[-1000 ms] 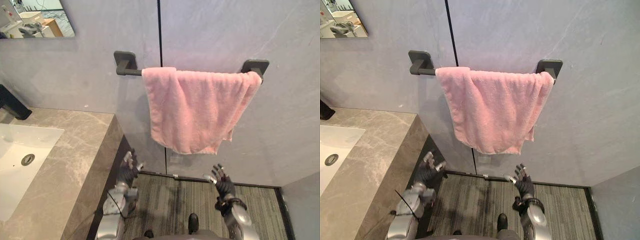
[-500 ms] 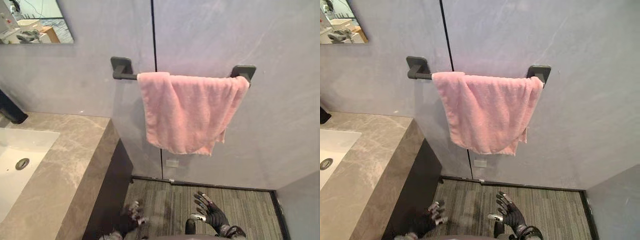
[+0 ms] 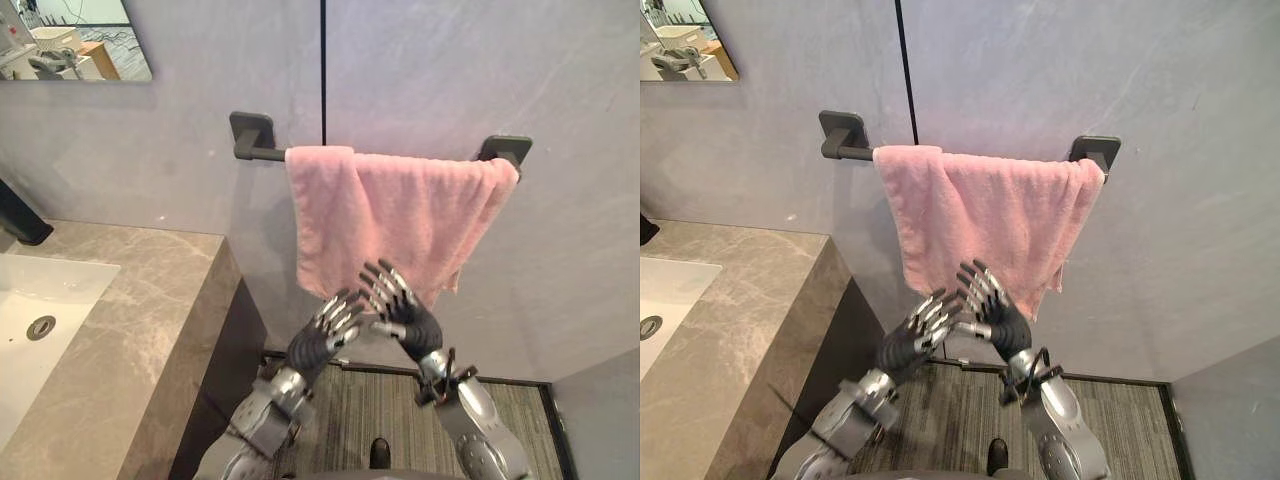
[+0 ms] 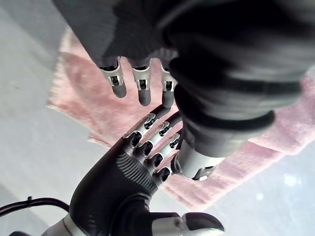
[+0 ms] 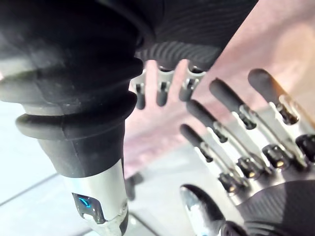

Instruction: Organize washtable

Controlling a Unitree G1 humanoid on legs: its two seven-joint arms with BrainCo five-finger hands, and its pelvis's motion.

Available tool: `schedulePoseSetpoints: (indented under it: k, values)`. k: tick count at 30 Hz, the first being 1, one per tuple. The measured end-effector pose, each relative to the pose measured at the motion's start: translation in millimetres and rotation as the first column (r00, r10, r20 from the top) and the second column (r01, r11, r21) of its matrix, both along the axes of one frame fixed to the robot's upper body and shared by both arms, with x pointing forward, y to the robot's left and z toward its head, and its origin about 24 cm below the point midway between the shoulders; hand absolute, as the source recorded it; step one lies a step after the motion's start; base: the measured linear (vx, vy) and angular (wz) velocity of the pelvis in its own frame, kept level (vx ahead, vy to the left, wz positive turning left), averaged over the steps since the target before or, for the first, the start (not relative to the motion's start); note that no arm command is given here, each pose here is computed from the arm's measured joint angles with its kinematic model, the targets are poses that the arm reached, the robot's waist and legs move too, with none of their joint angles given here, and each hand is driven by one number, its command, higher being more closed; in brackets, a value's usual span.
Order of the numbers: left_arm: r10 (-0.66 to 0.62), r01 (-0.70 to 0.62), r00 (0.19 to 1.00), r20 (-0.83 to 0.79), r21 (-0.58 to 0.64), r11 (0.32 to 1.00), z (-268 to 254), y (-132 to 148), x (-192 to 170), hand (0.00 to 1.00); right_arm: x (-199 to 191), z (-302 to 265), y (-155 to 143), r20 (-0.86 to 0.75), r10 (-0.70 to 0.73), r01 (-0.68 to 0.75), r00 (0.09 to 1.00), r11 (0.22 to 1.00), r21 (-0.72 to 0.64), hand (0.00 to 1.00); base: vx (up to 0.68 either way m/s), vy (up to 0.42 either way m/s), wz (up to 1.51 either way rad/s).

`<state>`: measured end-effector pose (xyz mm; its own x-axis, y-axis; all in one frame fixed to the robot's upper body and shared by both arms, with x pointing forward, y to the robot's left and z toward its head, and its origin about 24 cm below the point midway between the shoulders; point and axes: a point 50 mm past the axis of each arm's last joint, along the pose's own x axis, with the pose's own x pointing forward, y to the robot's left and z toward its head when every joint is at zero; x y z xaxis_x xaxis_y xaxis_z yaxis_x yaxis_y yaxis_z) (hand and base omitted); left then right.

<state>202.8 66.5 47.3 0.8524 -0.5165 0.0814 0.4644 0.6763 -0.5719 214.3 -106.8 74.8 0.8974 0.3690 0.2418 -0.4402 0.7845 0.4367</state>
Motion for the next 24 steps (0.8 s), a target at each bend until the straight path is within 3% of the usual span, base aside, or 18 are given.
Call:
schedulePoseSetpoints:
  k: [13,24]
  values:
    - [0.115,-0.146,0.984,0.138,0.234,0.961,15.4,-20.8,66.9,0.00,45.0,12.5,-4.6,0.023,-0.171,0.172,0.985,0.984,-0.051,0.00,-0.03,-0.004,0.01]
    - [0.248,-0.304,0.938,0.240,0.235,0.923,39.7,-10.9,91.9,0.00,61.4,27.7,-18.3,0.069,-0.242,0.245,0.968,0.969,-0.040,0.00,-0.02,-0.011,-0.06]
